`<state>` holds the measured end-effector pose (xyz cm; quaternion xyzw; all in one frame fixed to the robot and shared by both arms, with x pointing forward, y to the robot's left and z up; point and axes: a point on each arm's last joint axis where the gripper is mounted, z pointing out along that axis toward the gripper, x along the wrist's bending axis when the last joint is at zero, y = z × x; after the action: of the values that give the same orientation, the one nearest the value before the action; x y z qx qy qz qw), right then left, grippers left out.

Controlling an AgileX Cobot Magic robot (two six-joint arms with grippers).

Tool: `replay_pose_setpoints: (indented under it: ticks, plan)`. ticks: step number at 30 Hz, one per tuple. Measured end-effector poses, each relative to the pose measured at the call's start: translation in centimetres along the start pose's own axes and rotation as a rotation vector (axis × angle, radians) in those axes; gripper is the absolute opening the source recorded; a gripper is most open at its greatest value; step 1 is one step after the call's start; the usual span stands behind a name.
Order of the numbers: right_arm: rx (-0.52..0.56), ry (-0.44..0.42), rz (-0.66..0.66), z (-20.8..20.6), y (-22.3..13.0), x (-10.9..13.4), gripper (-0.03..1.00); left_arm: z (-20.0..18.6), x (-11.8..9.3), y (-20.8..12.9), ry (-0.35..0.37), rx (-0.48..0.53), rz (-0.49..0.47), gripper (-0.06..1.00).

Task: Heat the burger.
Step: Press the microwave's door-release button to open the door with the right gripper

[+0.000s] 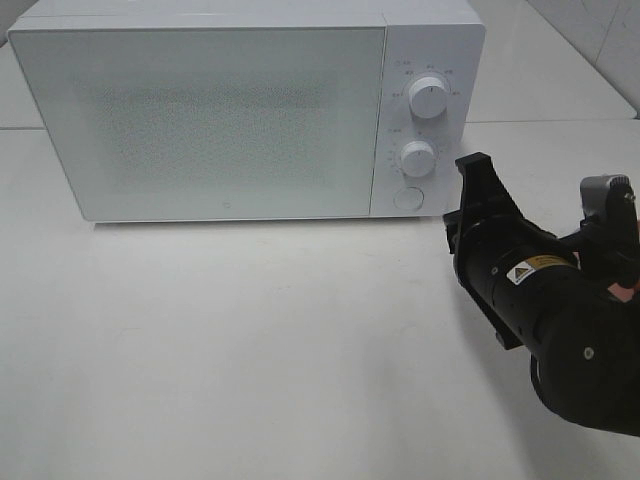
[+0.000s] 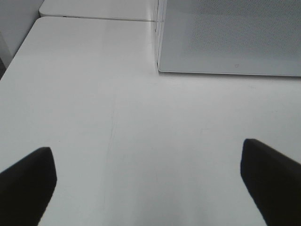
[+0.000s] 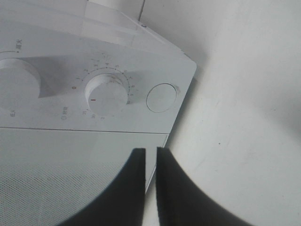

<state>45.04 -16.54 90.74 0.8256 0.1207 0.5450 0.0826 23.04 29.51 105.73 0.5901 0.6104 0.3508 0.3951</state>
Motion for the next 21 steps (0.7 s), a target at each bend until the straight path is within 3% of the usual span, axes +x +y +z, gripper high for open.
replay_pose_setpoints:
  ticks: [1,4,21]
  plan:
    - [0.007,-0.010,0.018,0.0,-0.1,-0.1,0.05,0.0,0.0,0.0,0.000,0.000,0.000,0.99]
    - [0.013,-0.018,0.053,0.0,-0.1,-0.2,0.00,0.0,0.0,0.0,0.000,0.000,0.000,0.99]
    - [-0.008,-0.054,0.164,3.3,-1.9,-0.8,0.00,0.0,0.0,0.0,0.000,0.000,0.000,0.99]
